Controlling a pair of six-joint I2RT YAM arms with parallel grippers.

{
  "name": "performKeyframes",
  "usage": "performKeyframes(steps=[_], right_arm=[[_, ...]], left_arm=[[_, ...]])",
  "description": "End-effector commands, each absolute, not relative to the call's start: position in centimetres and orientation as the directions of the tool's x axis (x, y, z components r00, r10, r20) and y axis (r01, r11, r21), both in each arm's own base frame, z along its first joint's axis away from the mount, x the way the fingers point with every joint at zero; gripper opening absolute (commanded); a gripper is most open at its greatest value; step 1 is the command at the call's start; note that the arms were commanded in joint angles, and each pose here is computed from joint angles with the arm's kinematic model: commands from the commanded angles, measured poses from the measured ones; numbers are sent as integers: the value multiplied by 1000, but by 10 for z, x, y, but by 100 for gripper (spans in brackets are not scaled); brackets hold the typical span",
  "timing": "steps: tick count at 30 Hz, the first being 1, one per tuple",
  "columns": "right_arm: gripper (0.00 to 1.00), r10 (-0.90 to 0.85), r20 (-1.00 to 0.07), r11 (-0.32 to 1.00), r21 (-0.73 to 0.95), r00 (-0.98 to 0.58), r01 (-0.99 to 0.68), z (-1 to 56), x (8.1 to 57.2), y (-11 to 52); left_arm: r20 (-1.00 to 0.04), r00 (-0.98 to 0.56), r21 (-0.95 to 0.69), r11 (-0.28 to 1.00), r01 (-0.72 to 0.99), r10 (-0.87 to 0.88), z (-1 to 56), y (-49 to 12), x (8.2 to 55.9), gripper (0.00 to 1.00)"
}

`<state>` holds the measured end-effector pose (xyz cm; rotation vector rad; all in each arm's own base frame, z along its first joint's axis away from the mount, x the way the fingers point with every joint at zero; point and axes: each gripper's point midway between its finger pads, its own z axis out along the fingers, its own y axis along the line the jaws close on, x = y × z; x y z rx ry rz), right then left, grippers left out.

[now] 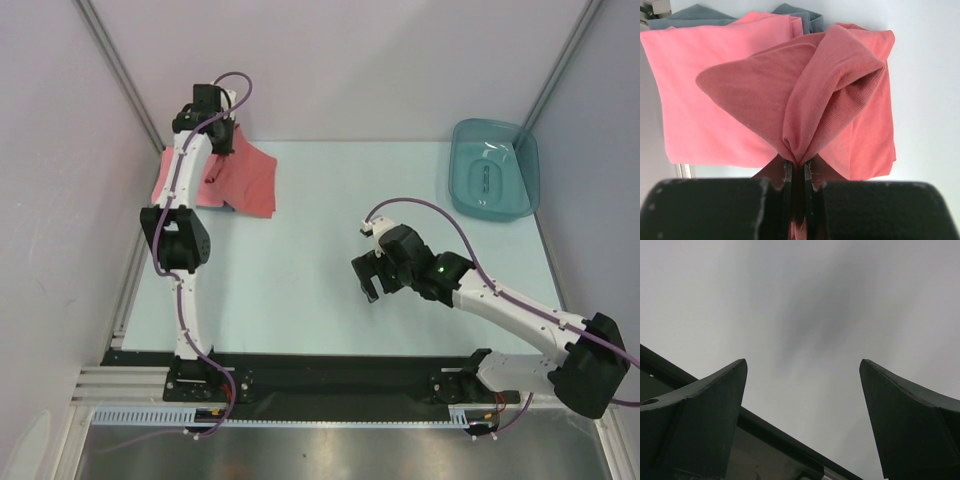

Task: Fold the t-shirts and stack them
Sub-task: Neatly place the folded tshirt to the corner

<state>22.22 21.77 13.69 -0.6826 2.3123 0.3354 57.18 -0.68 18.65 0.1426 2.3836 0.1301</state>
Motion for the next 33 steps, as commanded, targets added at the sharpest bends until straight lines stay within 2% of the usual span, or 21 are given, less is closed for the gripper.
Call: performKeyframes(steps=[1, 16, 33], right_arm=[[99, -383, -712, 805, 56, -589, -591, 143, 229, 228], [99, -389, -693, 799, 74, -607, -596, 134, 239, 235], [99, -388, -690, 803, 72, -611, -592, 132, 243, 237]], left_arm=[[-780, -600, 174, 982, 67, 179, 256, 3, 576, 0], [-815, -543, 214, 976, 38, 201, 284, 20, 583, 0], [-820, -535, 242, 970, -2, 203, 302, 42, 567, 0]])
